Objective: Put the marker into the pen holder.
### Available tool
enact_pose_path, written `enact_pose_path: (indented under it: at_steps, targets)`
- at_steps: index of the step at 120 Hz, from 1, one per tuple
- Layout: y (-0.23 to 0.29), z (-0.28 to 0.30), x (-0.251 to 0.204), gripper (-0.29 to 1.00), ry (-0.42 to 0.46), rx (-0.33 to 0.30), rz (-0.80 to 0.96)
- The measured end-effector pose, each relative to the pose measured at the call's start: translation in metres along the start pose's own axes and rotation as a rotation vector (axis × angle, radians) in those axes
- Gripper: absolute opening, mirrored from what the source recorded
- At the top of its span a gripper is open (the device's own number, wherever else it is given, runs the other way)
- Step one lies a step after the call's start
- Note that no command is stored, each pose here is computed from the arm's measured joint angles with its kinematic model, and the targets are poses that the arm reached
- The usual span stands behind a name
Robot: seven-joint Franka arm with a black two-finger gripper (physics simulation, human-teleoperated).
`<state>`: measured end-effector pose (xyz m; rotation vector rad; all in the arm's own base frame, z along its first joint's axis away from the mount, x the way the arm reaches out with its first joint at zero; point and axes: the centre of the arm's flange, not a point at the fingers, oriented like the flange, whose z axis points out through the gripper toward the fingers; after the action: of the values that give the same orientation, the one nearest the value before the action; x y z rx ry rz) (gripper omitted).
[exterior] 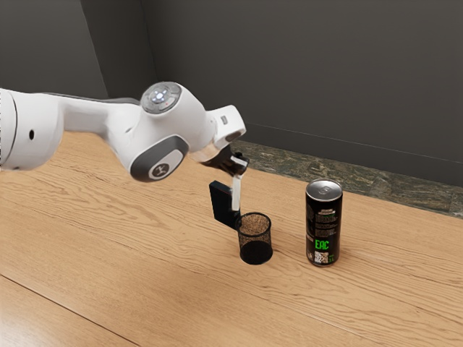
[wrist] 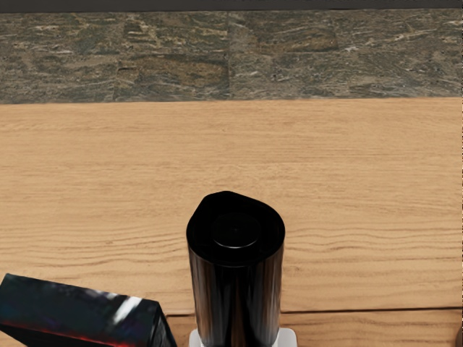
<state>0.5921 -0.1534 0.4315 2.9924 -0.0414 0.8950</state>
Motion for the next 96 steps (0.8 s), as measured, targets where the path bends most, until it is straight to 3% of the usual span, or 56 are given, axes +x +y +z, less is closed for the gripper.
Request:
enact_pose_path:
  at_steps: [59, 96]
  targets:
    - [0.015, 0.011, 0.012, -0.08, 0.006, -0.024, -0.005]
    - [0.031, -0.003, -0.012, -0.08, -0.013, -0.026, -0.024]
